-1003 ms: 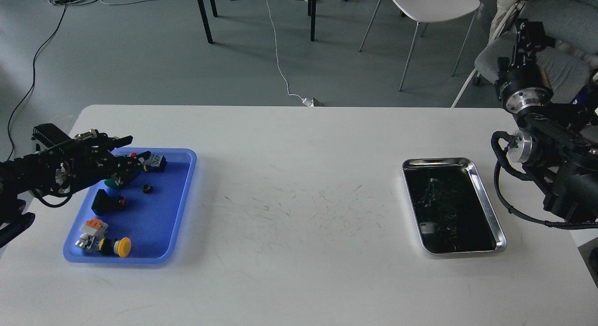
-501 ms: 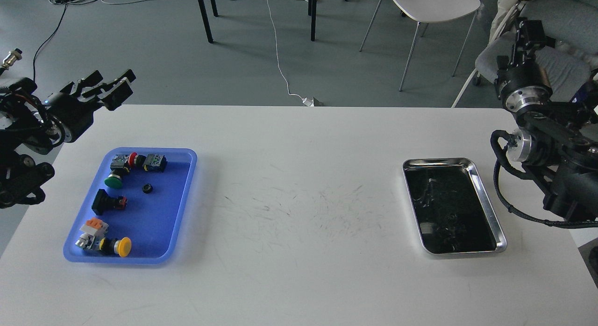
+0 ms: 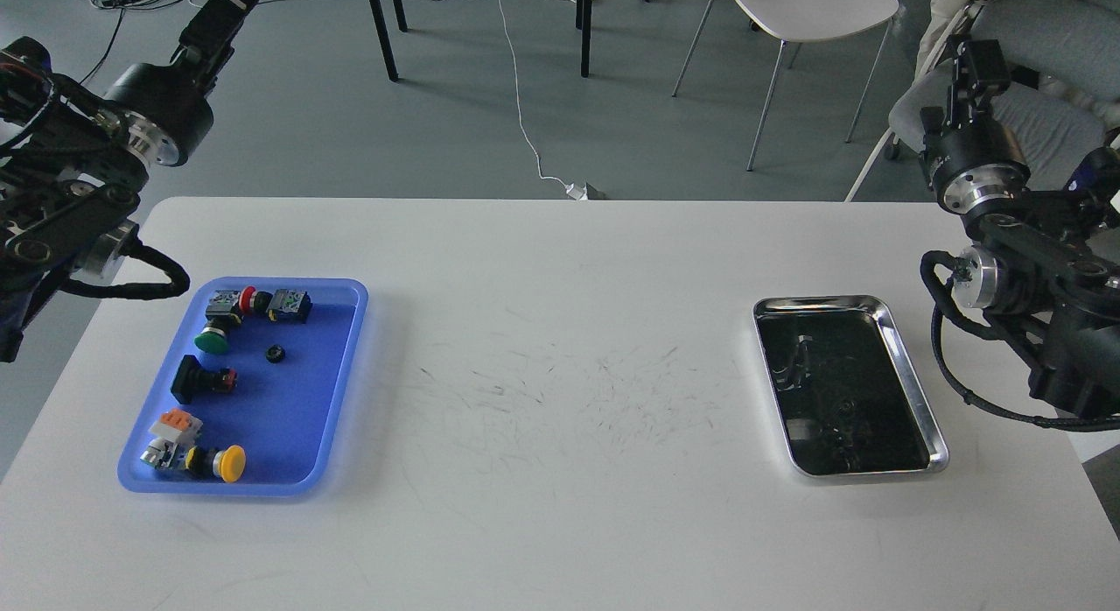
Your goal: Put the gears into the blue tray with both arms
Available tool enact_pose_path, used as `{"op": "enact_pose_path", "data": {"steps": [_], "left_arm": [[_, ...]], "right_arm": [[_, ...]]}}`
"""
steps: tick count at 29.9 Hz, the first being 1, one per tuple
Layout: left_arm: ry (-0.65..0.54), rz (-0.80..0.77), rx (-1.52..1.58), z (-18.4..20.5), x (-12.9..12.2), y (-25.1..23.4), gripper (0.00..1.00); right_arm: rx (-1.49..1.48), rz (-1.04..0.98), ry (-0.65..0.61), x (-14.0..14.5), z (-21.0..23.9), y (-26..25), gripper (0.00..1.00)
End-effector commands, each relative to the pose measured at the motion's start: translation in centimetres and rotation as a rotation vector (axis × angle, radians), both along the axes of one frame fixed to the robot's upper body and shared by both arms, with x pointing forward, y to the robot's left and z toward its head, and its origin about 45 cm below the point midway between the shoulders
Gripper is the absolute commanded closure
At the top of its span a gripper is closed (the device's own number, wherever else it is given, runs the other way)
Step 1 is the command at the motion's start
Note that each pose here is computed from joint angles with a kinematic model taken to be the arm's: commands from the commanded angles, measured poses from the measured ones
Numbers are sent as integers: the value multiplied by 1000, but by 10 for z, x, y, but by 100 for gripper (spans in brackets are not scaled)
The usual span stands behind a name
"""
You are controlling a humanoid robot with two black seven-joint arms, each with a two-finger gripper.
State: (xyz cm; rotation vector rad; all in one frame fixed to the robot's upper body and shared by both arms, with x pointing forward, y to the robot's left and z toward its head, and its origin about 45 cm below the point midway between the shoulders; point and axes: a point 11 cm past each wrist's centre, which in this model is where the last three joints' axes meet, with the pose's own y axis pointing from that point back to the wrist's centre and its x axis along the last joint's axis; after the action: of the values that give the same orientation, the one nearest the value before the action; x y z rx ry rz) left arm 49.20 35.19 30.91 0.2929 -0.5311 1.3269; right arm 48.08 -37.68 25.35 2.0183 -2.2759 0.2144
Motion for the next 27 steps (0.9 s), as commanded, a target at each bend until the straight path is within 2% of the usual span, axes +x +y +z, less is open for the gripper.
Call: {"op": "enact_pose_path", "data": {"steps": [1,6,10,14,17,27], "left_arm": [[-6,-47,-88,6,8,-30,4],[28,-132,-170,2,10,-62,4],[72,-280,-314,2,8,-109,3],[84,-316,-457,3,9,-134,3],[173,-305,-517,-10,10,-150,3],[213,-299,-675,-31,1,-147,4]], "right_arm": [[-31,19,-3,-3,4,-3,4],[-58,53,2,-7,7,-2,4],[-62,90,-4,-14,18,-6,4],[-67,87,-8,-20,25,-15,4],[-66,91,-4,-24,24,-15,4],[-59,83,-9,-24,24,-16,4]]}}
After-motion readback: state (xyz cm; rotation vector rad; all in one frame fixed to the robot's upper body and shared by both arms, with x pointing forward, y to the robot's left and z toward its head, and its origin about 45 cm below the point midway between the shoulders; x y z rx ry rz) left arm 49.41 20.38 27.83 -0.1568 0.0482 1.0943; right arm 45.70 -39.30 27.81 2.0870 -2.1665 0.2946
